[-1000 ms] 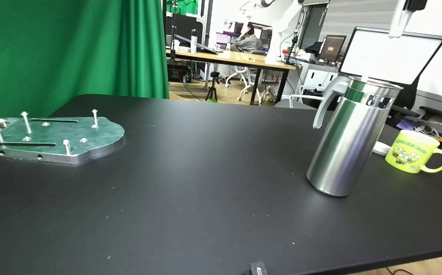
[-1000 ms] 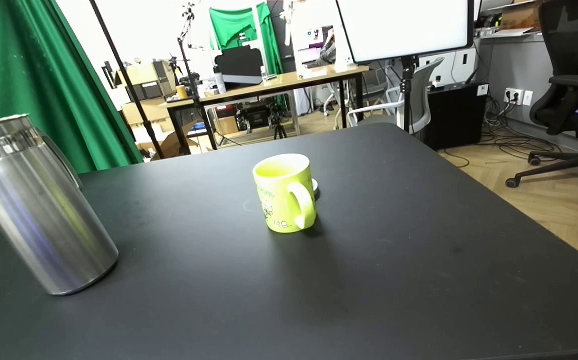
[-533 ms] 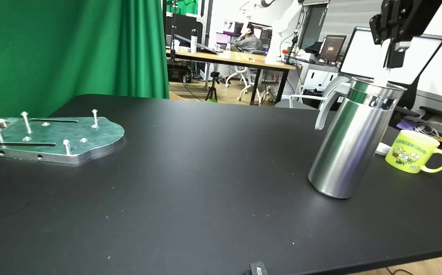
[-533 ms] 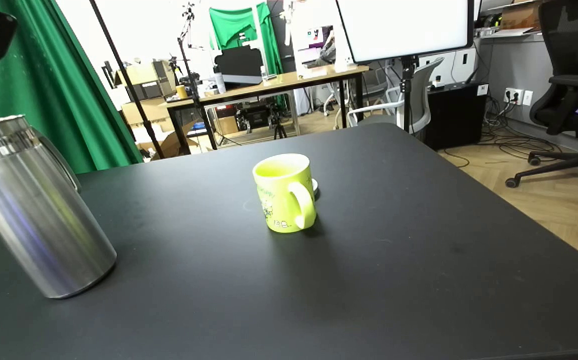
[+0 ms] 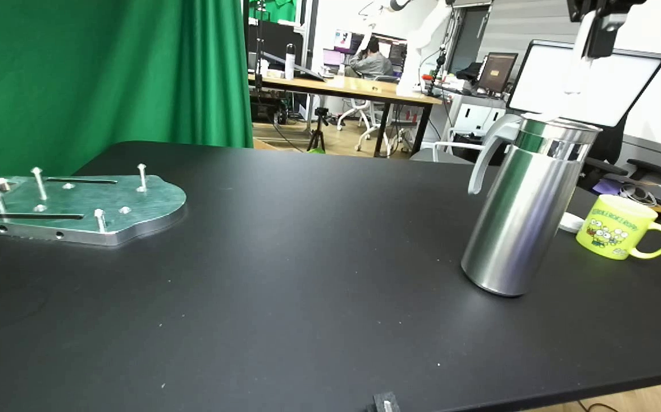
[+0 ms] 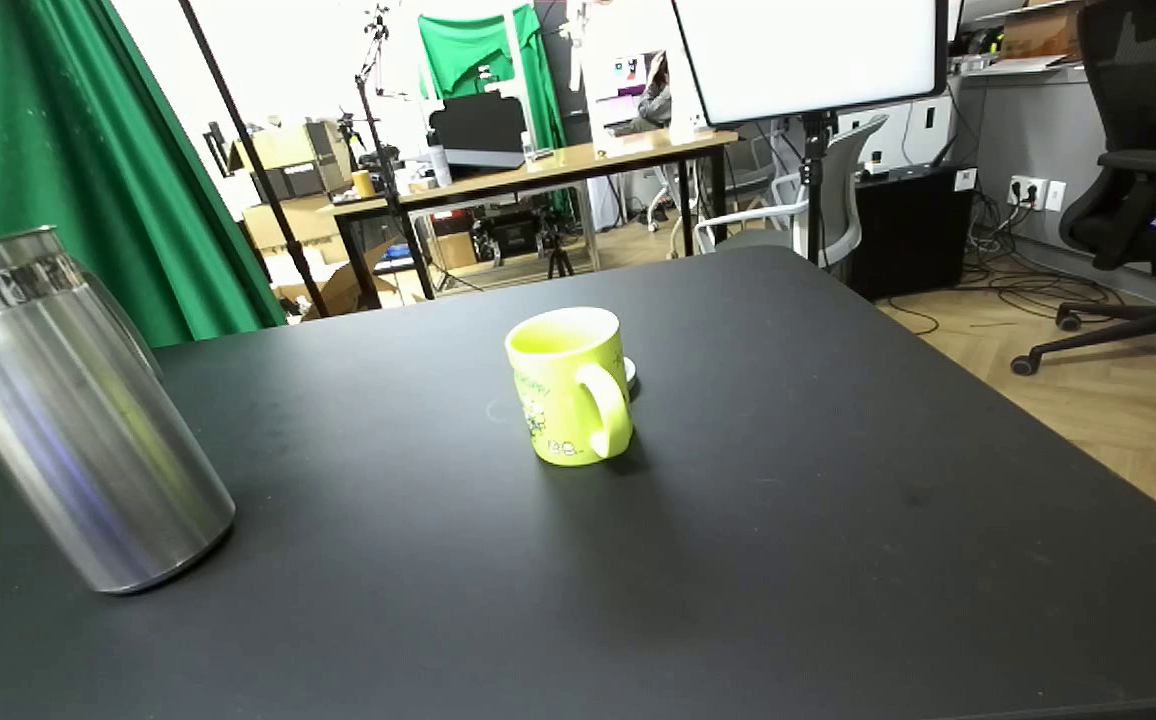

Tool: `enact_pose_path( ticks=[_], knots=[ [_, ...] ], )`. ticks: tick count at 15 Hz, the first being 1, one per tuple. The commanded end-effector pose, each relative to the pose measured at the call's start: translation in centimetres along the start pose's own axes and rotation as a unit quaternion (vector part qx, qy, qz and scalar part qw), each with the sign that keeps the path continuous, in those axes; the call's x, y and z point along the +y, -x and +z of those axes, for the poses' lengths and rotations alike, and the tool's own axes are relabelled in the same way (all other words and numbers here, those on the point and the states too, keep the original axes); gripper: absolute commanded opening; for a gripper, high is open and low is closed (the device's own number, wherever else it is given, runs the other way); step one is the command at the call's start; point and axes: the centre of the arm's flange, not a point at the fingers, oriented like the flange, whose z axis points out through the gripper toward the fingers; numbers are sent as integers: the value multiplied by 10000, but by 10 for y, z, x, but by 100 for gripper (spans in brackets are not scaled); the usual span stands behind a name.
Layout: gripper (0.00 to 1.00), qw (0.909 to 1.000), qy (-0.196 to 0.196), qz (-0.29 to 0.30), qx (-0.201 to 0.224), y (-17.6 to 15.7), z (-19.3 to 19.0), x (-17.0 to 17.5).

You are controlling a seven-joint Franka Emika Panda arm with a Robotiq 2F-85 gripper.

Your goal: Use the object in the flask to clean it

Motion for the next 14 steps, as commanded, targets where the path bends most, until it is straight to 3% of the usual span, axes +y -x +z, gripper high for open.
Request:
enact_pose_path(
  ticks=[1, 5, 6, 7, 9, 14],
  knots=[
    [4, 9997, 204, -38, 111, 6, -37, -13],
    [4, 9992, 363, -75, 151, 7, -55, -23],
    [11, 9993, 333, -53, 151, 8, -55, -24],
    [40, 9994, 314, -55, 131, 8, -55, -24],
    [45, 9995, 287, -44, 90, 8, -55, -24],
    [79, 9996, 253, -15, 79, 12, -63, -26]
  ],
)
